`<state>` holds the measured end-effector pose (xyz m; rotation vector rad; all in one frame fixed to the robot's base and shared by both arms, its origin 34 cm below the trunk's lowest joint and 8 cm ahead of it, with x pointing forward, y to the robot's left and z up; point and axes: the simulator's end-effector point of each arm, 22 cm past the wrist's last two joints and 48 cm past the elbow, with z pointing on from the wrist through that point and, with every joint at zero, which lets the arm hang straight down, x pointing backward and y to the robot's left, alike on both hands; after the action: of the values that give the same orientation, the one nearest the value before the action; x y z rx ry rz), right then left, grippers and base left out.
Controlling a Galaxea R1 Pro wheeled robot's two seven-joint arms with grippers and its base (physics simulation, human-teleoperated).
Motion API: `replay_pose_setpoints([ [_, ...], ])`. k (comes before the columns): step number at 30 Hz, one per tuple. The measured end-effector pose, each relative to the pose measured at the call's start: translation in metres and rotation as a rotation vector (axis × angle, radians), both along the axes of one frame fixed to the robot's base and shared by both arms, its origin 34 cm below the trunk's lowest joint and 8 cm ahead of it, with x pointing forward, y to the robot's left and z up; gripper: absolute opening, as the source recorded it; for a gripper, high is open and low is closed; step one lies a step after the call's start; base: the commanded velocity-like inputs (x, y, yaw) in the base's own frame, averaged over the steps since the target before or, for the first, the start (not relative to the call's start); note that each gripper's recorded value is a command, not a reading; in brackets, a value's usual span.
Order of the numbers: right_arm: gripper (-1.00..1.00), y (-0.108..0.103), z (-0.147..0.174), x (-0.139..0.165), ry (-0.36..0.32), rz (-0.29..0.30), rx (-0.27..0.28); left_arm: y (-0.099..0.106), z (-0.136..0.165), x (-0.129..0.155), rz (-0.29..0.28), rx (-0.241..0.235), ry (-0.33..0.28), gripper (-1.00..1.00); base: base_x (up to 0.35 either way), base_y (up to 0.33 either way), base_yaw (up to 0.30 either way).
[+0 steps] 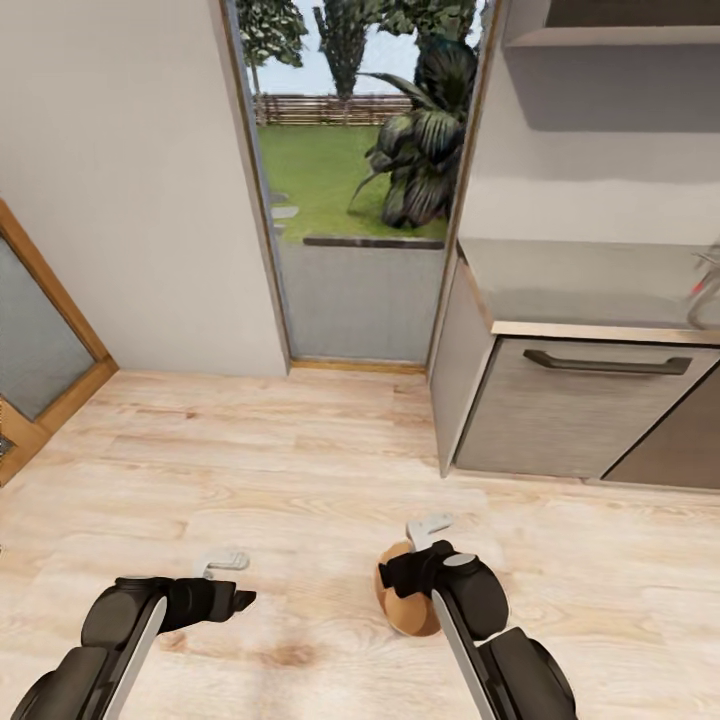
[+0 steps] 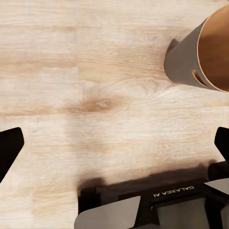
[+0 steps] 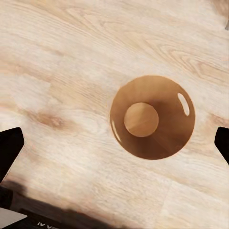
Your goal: Put the three can of soda from the living room inside the tash can in the kitchen.
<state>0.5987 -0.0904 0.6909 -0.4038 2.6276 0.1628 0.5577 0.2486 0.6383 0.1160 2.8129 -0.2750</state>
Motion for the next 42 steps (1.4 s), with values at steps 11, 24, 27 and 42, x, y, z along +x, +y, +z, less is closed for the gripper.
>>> replay_pose_setpoints([
  [11, 1.00, 0.0021, 0.0006, -0.0006, -0.002, 0.007, 0.000, -0.0009, 0.0001, -0.0003, -0.003, 0.002, 0.000, 1.00, 0.024, 0.167, 0.000],
  [24, 1.00, 0.0027, 0.0007, -0.0008, -0.002, 0.008, 0.001, 0.0009, -0.0010, -0.0010, -0.003, 0.011, 0.002, 1.00, 0.073, 0.023, 0.000],
  [27, 1.00, 0.0028, 0.0007, -0.0008, -0.001, 0.008, 0.001, 0.0007, -0.0011, -0.0011, -0.004, 0.012, 0.002, 1.00, 0.302, 0.010, 0.000],
  [42, 1.00, 0.0029, 0.0007, -0.0008, -0.001, 0.008, 0.002, 0.0010, -0.0015, -0.0011, -0.007, 0.019, 0.002, 1.00, 0.295, -0.021, 0.000],
])
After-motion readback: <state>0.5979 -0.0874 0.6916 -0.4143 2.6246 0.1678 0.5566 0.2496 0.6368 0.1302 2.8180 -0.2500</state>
